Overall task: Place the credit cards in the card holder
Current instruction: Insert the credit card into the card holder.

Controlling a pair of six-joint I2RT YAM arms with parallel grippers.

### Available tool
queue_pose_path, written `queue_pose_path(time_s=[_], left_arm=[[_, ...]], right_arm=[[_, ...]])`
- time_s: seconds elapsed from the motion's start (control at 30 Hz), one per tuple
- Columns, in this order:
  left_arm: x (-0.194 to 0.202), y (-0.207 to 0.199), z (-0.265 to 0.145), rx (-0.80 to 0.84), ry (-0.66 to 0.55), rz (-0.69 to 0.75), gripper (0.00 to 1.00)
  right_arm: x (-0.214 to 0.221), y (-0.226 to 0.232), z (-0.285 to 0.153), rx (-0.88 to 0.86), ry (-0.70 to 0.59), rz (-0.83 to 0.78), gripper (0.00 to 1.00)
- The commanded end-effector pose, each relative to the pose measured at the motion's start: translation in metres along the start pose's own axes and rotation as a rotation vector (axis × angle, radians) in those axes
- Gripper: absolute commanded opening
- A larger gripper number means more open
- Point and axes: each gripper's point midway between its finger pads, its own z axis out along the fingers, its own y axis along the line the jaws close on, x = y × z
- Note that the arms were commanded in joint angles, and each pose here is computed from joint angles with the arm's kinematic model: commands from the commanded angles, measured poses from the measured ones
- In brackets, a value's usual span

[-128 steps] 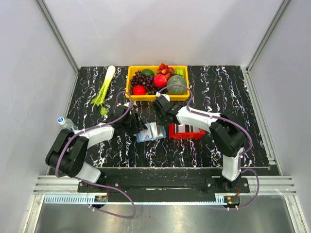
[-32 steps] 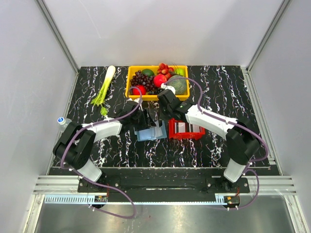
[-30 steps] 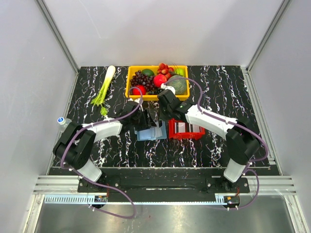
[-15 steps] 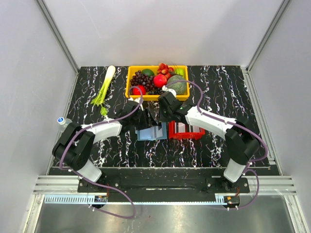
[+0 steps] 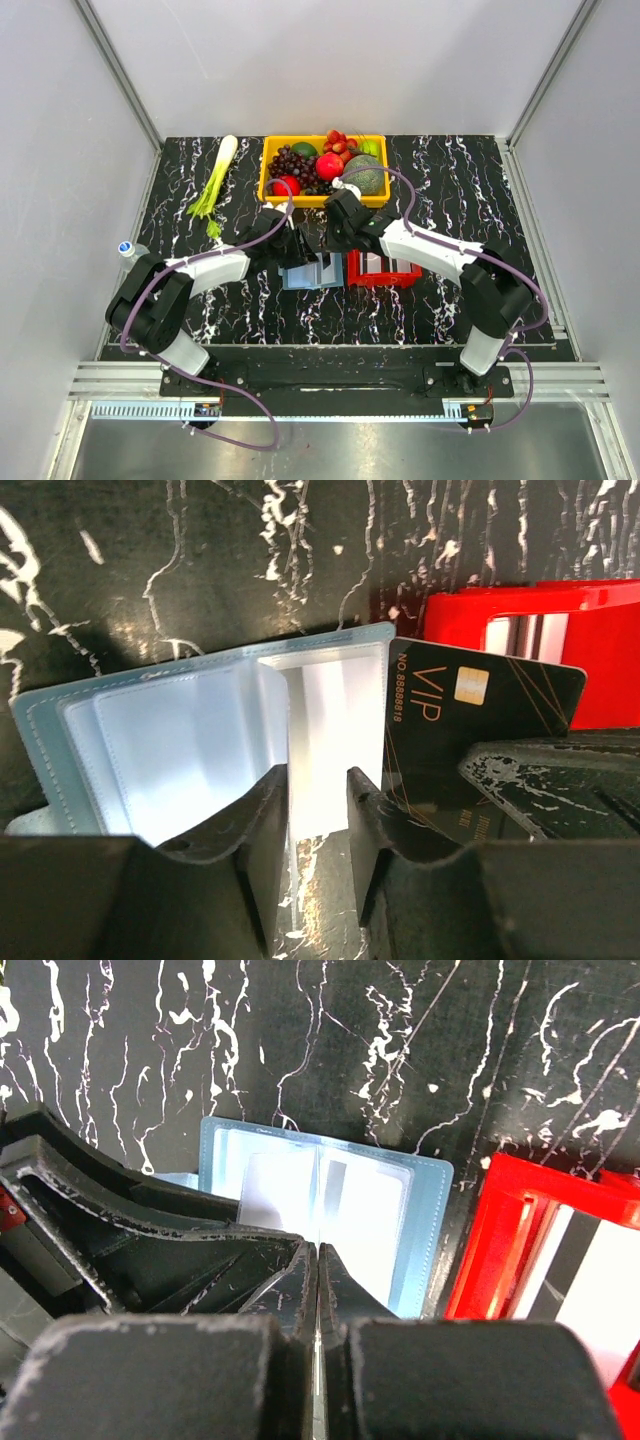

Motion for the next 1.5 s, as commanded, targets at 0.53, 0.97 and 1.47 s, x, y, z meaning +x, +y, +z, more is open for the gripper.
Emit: queue_pose_path(time_s=[0.53, 0.97, 1.47], left_arm=[[0.006, 0.065, -0.028, -0.298, -0.065, 0.068, 0.44], [0.021, 0.080, -0.021, -0.309, -0.023, 0.032, 0.45], [0.034, 0.087, -0.017, -0.294, 0.022, 0.006, 0.42]], right_arm=[[0.025, 0.013, 0.037, -0.199, 0.099, 0.186, 0.00], [0.037, 0.009, 0.050, -0.271, 0.141, 0.272, 0.00], [0.049, 0.012, 0.055, -0.362, 0.180, 0.343, 0.00]])
